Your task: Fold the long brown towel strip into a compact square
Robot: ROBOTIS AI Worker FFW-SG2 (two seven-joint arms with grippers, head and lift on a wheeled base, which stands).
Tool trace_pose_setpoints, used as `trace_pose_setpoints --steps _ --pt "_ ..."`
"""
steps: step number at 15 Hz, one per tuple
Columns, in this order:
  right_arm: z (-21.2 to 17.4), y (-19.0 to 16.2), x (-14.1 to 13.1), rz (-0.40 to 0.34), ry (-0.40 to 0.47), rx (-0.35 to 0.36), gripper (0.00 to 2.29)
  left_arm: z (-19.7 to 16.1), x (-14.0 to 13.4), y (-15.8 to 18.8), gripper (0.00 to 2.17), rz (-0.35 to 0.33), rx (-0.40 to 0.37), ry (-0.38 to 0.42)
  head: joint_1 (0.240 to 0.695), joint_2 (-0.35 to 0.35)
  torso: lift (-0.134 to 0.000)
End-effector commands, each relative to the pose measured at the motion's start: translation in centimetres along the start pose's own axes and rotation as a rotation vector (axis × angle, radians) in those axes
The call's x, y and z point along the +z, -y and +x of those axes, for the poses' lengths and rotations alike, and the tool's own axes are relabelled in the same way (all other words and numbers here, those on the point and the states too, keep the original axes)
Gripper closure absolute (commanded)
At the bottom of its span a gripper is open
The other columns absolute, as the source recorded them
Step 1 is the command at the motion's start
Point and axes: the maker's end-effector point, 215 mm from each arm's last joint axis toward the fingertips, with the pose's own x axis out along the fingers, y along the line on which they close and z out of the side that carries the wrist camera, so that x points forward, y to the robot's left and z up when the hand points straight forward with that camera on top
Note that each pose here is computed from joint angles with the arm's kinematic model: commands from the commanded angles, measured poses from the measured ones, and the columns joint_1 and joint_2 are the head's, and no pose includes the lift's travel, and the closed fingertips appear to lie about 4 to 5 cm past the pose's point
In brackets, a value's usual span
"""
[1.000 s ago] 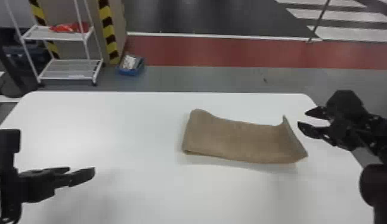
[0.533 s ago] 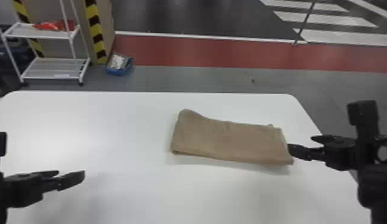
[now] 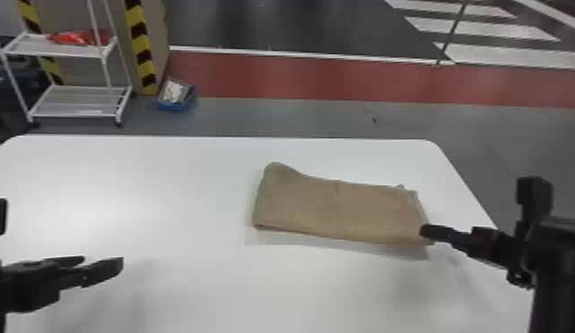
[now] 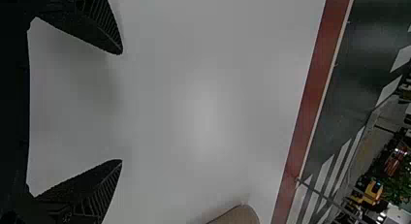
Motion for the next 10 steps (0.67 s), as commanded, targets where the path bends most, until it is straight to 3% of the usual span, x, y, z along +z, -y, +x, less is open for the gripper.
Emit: trace_pose_setpoints --steps 1,5,10 --pt "1.2 0.4 0.8 -0.004 -0.003 -0.018 0.09 0.0 -0.1 -0.1 0.09 0.0 0.0 -0.004 0.695 -0.137 -0.125" --pt "2.6 -0.9 3.0 -0.032 0.016 -0.025 0.12 -0.2 -0.1 -0.4 0.09 0.003 0.004 -0.006 0.695 -0.14 -0.125" --pt "5.5 -1.8 3.5 -0.176 -0.013 -0.064 0.26 -0.4 -0.6 -0.8 0.09 -0.007 0.005 -0.009 0.695 -0.111 -0.125"
